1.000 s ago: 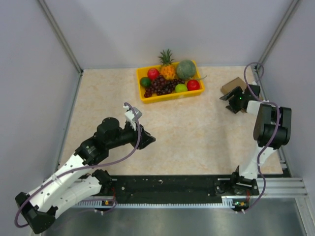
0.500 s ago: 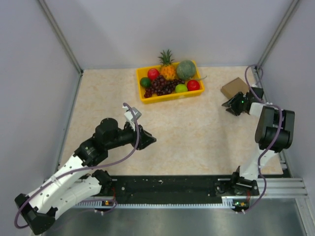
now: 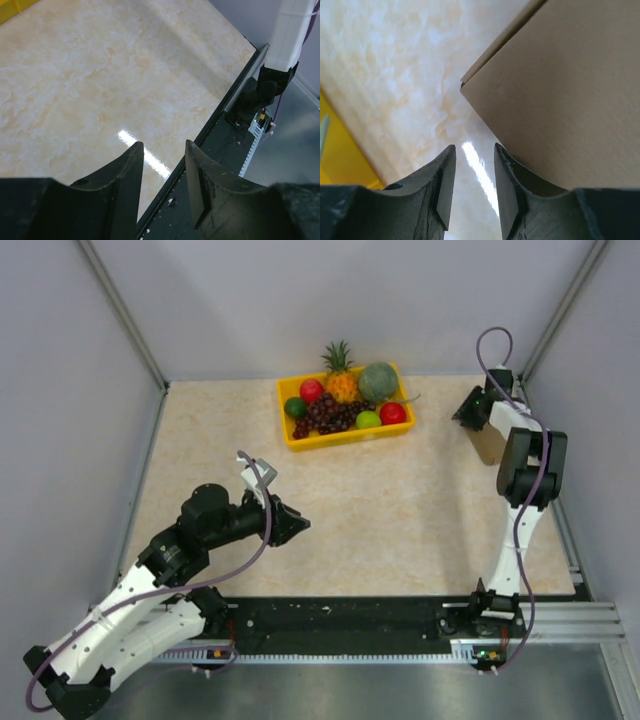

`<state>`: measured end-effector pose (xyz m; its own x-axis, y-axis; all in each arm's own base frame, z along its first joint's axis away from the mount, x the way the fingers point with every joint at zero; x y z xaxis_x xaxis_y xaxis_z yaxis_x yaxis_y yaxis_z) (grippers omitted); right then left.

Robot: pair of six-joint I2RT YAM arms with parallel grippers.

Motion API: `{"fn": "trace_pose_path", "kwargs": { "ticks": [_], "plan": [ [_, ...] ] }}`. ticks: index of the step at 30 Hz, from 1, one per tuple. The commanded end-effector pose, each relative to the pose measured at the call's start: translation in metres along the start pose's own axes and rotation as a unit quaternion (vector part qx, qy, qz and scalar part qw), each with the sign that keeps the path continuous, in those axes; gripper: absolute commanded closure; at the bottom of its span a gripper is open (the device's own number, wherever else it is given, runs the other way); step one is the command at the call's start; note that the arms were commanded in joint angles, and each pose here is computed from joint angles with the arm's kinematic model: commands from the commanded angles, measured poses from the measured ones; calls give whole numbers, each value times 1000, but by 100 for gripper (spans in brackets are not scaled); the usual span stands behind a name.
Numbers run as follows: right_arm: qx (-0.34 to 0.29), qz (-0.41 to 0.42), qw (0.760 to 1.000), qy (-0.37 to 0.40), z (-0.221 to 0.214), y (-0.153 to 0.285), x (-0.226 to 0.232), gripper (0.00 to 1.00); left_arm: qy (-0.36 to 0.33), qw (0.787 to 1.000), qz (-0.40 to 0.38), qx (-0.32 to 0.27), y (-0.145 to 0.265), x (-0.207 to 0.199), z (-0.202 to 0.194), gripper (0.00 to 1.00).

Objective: Fold the paper box

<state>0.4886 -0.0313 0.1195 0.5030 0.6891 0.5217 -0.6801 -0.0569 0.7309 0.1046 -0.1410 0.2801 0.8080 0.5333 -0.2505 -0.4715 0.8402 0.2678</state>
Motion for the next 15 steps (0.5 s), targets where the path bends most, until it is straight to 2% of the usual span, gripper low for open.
{"fn": "trace_pose_path", "kwargs": {
  "ticks": [1, 9, 15],
  "plan": [
    [-7, -65, 998, 14, 18, -15, -10, 63, -14, 999, 5, -30, 10, -5, 19, 56],
    [6, -14, 1000, 24, 31, -32, 1, 61, -12, 999, 1, -34, 16, -9, 27, 56],
    [-26, 39, 993, 106, 34, 33, 60, 51, -3, 999, 4, -33, 16, -10, 25, 53]
  ]
}}
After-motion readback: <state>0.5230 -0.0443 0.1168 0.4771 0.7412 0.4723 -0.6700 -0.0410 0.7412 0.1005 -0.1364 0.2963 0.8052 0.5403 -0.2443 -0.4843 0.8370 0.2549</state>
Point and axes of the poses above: each gripper's point midway between its finger pads, its own y axis back along the fingers, its own x axis along the line the jaws close on, z = x × y, the point moved 10 cm from there along y, back along the fingers, and after that the axes turned 10 degrees about -y, right-handed, at the moved point
